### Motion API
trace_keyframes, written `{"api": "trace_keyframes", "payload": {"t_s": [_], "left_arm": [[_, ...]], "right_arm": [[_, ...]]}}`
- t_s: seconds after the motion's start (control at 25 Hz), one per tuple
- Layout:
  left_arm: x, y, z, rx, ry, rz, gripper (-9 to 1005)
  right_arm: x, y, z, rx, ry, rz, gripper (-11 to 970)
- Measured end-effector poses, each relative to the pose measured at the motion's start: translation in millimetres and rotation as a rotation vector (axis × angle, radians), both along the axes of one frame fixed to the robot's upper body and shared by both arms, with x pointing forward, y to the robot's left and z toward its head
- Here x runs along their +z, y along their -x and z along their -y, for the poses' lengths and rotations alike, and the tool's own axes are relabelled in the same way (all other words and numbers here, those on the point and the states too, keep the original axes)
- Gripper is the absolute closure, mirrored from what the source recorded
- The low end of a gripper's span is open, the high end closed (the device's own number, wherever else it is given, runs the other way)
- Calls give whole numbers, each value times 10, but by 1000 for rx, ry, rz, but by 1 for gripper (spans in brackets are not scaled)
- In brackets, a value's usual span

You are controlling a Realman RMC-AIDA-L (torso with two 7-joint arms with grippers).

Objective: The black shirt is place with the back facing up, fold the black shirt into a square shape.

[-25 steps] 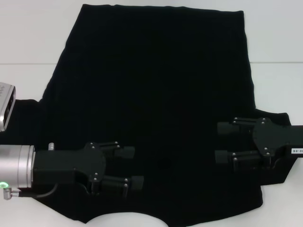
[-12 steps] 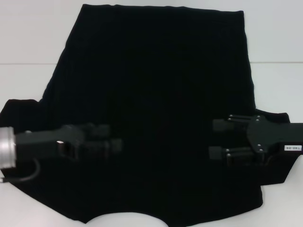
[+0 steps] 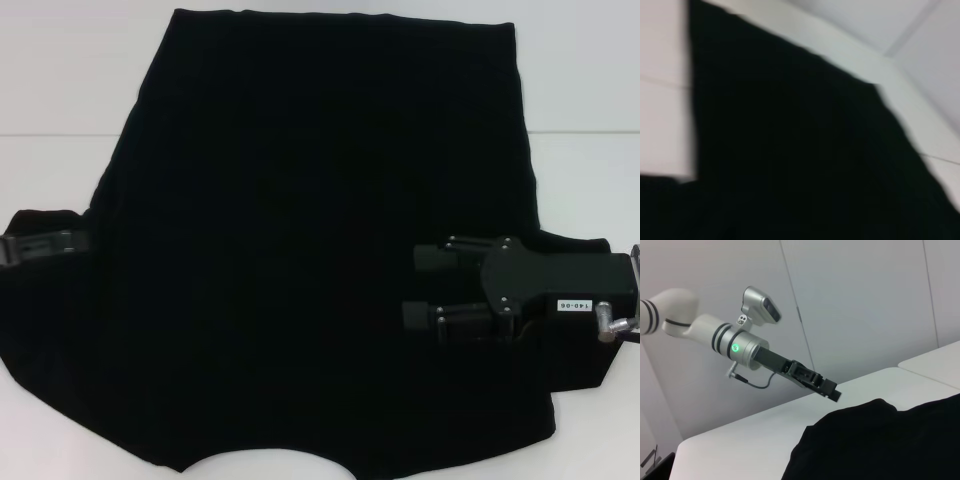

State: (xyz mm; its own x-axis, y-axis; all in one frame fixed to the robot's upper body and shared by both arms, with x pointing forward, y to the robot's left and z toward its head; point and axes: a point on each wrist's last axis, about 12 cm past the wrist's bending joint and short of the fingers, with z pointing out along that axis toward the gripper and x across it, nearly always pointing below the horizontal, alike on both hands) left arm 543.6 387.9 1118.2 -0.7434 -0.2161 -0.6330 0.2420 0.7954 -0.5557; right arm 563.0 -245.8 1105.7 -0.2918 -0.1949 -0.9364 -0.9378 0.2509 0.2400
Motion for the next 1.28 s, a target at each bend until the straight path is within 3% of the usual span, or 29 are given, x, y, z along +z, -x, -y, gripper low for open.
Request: {"api": "trace_keyframes", "payload": {"t_s": [0.12, 0.48, 0.92, 1.28], "left_arm": [[0, -2, -150, 112, -60, -86, 109], [-90, -96, -288, 255, -178, -198, 110], [-215, -212, -245, 300, -232, -246, 112], [-259, -233, -171, 274, -236, -263, 126]], "right_arm": [[-3, -7, -10, -4, 0, 2, 67], [22, -31, -13, -15, -9, 7, 67], [30, -43, 9, -21, -6, 7, 68], [36, -49, 27, -26, -5, 9, 69]]}}
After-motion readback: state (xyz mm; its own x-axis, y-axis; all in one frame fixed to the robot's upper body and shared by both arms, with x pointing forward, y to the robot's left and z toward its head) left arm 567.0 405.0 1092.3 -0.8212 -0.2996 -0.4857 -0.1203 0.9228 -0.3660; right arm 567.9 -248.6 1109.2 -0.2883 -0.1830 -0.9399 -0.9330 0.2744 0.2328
